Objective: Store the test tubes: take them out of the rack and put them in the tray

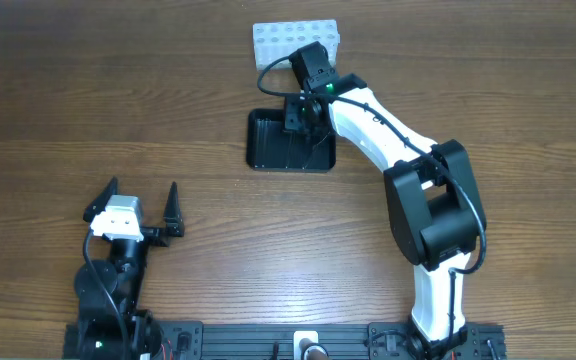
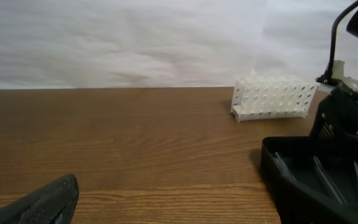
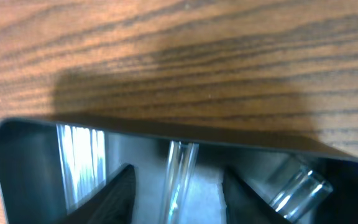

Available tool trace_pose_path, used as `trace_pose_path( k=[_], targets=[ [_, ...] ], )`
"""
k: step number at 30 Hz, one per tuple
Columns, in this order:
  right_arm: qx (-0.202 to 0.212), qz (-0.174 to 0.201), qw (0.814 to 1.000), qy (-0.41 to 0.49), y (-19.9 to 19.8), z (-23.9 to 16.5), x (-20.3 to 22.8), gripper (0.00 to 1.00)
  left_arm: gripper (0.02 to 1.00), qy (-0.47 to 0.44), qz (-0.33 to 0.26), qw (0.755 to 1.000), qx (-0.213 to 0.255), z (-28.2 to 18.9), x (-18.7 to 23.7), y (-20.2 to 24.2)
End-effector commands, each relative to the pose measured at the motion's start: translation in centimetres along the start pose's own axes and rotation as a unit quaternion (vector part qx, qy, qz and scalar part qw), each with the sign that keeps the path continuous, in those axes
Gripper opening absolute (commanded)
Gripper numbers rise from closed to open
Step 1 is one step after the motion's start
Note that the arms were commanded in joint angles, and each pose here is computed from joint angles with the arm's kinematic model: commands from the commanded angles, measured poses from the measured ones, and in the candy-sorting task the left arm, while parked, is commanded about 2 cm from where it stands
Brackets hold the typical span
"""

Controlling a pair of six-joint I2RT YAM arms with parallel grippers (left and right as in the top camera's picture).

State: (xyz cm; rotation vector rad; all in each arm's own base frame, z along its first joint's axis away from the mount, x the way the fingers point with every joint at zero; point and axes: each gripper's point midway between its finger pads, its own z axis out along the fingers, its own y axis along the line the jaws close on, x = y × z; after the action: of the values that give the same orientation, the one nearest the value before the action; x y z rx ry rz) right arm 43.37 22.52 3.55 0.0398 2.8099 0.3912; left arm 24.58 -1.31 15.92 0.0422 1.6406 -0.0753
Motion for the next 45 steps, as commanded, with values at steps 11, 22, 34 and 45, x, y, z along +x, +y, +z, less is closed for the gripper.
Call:
trace_pose_path(
  k=[11, 22, 34, 45],
  targets=[
    [0.114, -0.138, 0.905, -0.386, -5.7, -30.7, -8.0, 0.849, 0.998, 0.001, 0.005, 1.000, 0.000, 0.0, 0.2, 0.1],
    [0.159, -0.104, 0.843, -0.503, -14.4, -34.0, 3.8, 0.991, 1.000, 0.001, 0.005, 1.000, 0.000, 0.0, 0.2, 0.1],
    [0.149, -0.051, 0.822, -0.547, -18.9, -27.5, 11.1, 0.993, 0.993, 0.001, 0.005, 1.000, 0.000, 0.0, 0.2, 0.1],
    [0.124, -0.053, 0.809, -0.572, -19.1, -23.4, 11.9, 0.993, 1.000, 0.001, 0.005, 1.000, 0.000, 0.0, 0.2, 0.1]
  ],
)
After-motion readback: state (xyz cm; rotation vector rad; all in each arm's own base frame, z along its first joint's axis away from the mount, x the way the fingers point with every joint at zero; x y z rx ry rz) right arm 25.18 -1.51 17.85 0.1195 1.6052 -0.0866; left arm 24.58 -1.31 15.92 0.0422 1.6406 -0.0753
